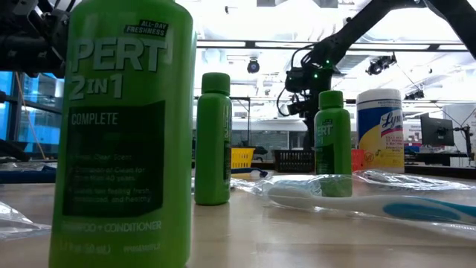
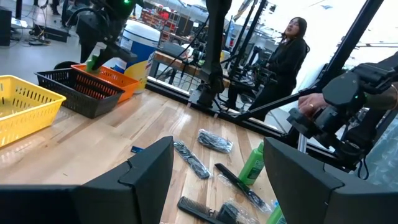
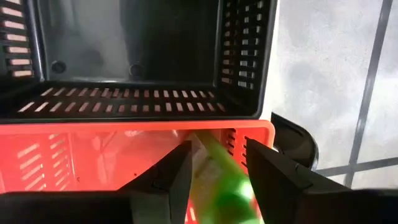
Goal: Pick & Place Travel size toiletries
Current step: Put the green shampoo bottle into the orange bin
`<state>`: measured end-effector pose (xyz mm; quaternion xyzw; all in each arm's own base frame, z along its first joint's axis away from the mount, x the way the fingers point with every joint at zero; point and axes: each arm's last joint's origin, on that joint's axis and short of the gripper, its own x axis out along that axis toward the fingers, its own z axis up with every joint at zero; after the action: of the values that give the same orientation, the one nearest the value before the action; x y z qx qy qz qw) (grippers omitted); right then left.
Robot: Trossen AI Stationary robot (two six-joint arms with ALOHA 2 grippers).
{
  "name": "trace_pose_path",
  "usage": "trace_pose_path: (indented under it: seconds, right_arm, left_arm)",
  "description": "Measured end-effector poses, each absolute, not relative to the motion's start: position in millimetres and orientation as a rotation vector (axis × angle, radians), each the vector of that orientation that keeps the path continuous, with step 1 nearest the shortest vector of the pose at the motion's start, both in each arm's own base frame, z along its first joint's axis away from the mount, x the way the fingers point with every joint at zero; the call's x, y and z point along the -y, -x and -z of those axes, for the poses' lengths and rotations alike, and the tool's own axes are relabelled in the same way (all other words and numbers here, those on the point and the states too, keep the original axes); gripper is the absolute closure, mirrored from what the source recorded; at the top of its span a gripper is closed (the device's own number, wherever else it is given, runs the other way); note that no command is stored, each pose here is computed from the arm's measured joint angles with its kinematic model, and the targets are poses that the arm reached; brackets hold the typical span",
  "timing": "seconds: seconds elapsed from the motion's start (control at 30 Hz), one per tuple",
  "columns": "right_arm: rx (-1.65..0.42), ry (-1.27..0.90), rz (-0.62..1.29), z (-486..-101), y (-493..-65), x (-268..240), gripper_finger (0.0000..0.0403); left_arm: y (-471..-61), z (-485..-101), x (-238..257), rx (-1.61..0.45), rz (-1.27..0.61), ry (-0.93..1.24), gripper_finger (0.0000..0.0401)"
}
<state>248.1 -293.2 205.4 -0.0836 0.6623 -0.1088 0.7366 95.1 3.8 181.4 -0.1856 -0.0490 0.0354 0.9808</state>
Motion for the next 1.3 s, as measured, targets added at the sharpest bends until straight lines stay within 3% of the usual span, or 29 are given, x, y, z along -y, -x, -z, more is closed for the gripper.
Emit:
trace_pose_path:
  seconds: [0.33,0.63,0.9,1.13,1.3]
  right_arm:
    - [-1.47,0.212,0.293,-212,-248,292,0.0218]
    - [-1.329,0.155,0.435,-262,-245,266,0.0186]
    - [-1.24,0.134,0.416,-311,-245,205,0.0191]
    - [-1.112,-0.211,0.548,-336,-251,141,0.019]
    - [-1.109,-0.49,0.466,-338,-258,94,0.0195]
  left_arm:
    - [-95,-182,-4,0.099,-0.071,0.374,0.016]
    - [-95,-182,-4,0.099,-0.071,0.374,0.016]
    - [-95,-181,-4,0.099,-0.071,0.374,0.016]
    - [-95,-182,-4,0.099,-0.071,0.374,0.016]
    - [-95,-182,-4,0.099,-0.071,0.374,0.016]
